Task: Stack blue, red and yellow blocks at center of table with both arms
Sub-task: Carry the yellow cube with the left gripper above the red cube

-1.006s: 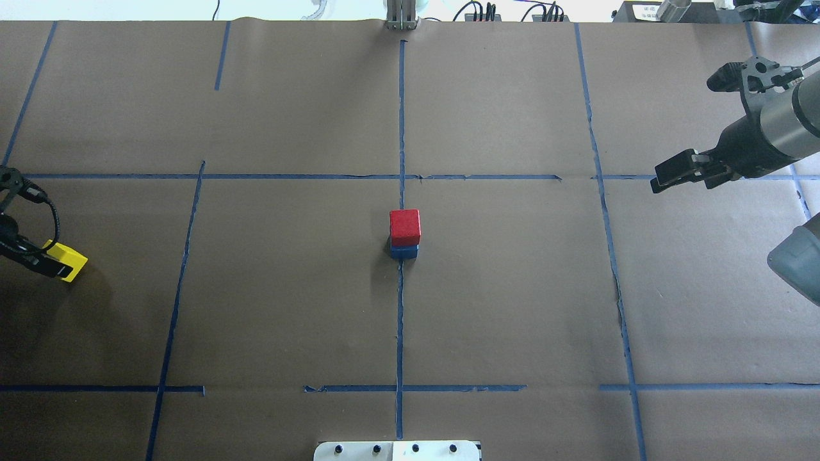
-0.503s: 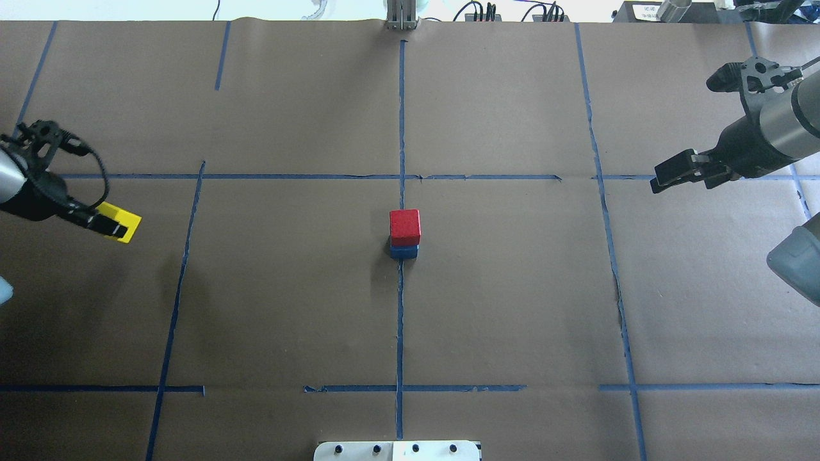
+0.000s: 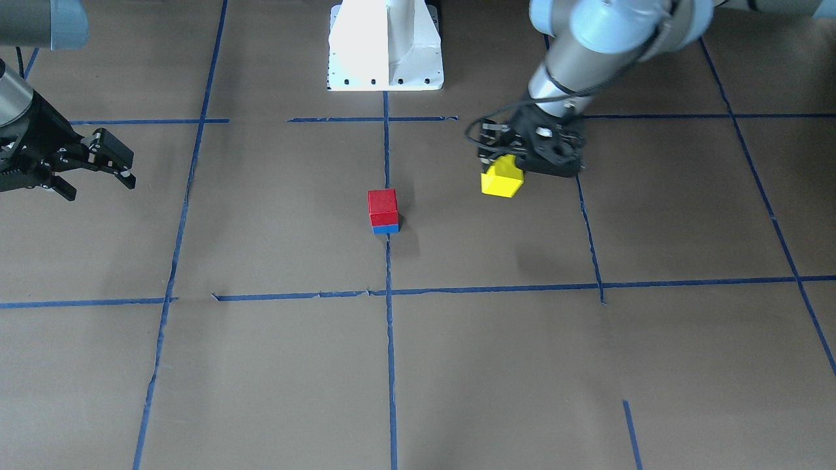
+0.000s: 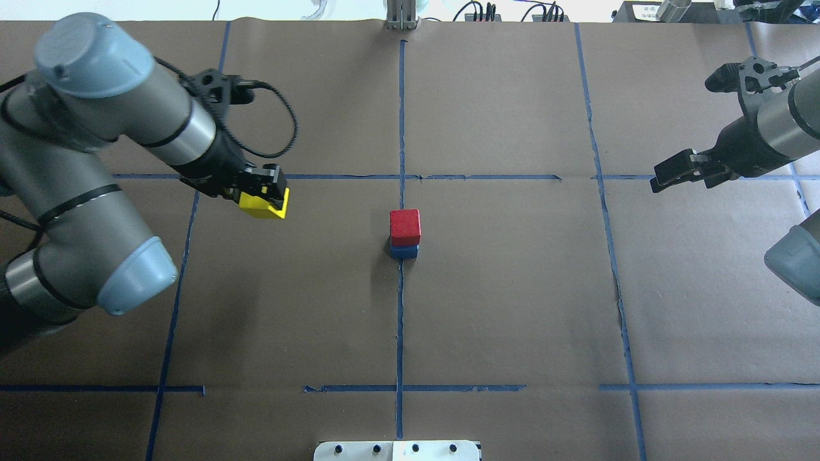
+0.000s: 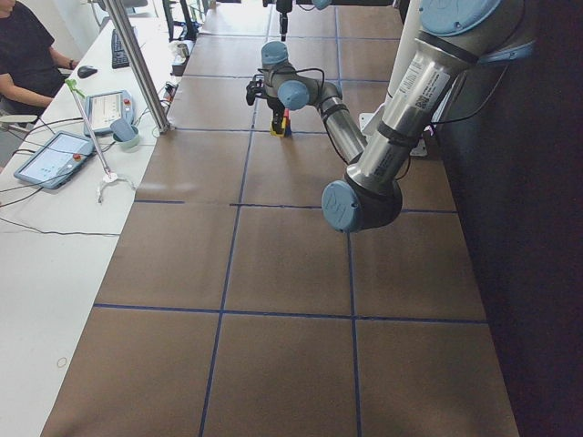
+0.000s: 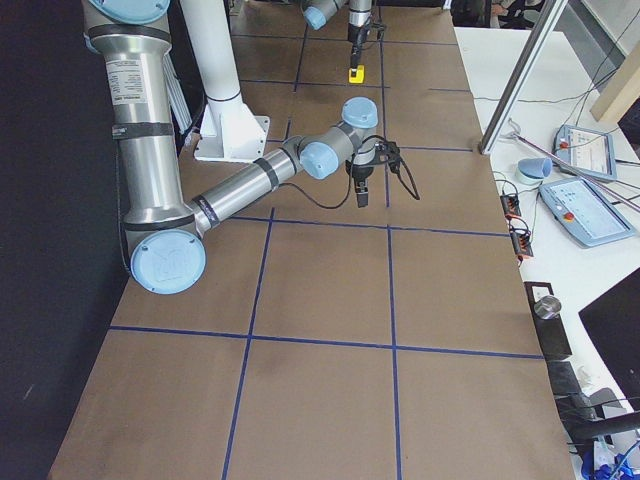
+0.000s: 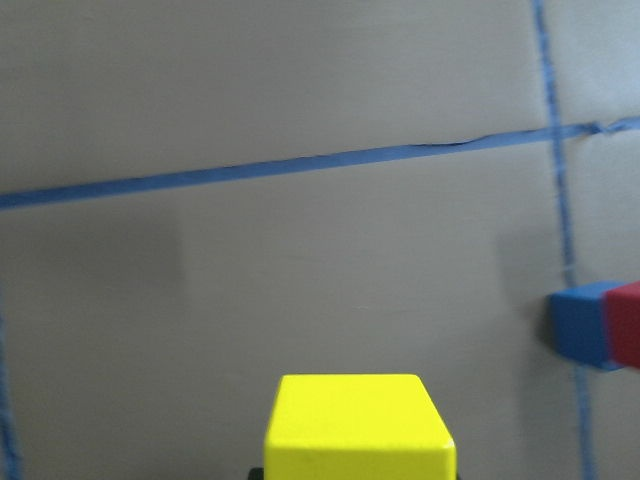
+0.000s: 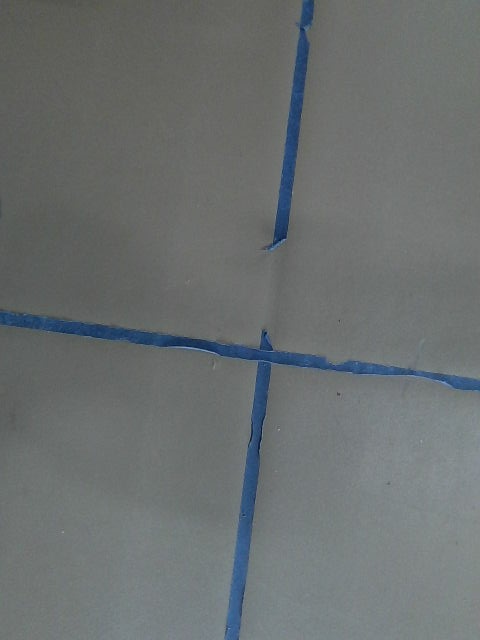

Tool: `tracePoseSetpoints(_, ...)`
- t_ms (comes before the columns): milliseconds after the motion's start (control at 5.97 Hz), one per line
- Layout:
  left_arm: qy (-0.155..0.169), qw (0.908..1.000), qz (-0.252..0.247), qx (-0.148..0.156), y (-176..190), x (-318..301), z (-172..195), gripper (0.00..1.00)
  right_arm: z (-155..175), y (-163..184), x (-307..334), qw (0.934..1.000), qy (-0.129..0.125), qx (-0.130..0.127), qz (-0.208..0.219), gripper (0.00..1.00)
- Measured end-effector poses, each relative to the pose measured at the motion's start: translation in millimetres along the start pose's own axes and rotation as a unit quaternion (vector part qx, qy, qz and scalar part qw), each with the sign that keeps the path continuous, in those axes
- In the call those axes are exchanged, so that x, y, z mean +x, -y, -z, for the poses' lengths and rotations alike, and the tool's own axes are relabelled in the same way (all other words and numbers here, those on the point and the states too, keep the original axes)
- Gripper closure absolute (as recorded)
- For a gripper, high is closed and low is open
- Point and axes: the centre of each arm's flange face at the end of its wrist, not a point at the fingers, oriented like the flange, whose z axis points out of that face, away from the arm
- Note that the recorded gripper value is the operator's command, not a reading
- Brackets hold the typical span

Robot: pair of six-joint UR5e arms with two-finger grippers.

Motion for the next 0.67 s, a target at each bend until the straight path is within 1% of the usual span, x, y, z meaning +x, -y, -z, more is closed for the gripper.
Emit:
tracePoseSetpoints(168, 0.009, 0.9988, 0.048, 0.01, -8.4, 52.9, -12.3, 1.0, -1.9, 1.2, 2.4, 1.0, -0.005, 0.002, 0.0, 0.0)
tracePoseSetpoints(335, 0.024, 0.9961, 0.083, 0.02, -0.6, 92.5, -30.3, 1.0, -3.6, 2.5, 4.8, 0.9999, -0.011, 0.005, -0.001, 0.0)
tracePoseSetpoints(503, 0.04, 0.994, 0.099, 0.022, 11.9, 116.2, -46.4, 1.0, -4.3, 3.2, 6.0, 0.9999, -0.015, 0.007, -0.001, 0.0)
tracePoseSetpoints(670, 0.054, 0.9928, 0.105, 0.019, 19.1, 131.8, -61.3, 1.0, -4.4, 3.3, 6.5, 0.9998, -0.016, 0.008, -0.001, 0.0)
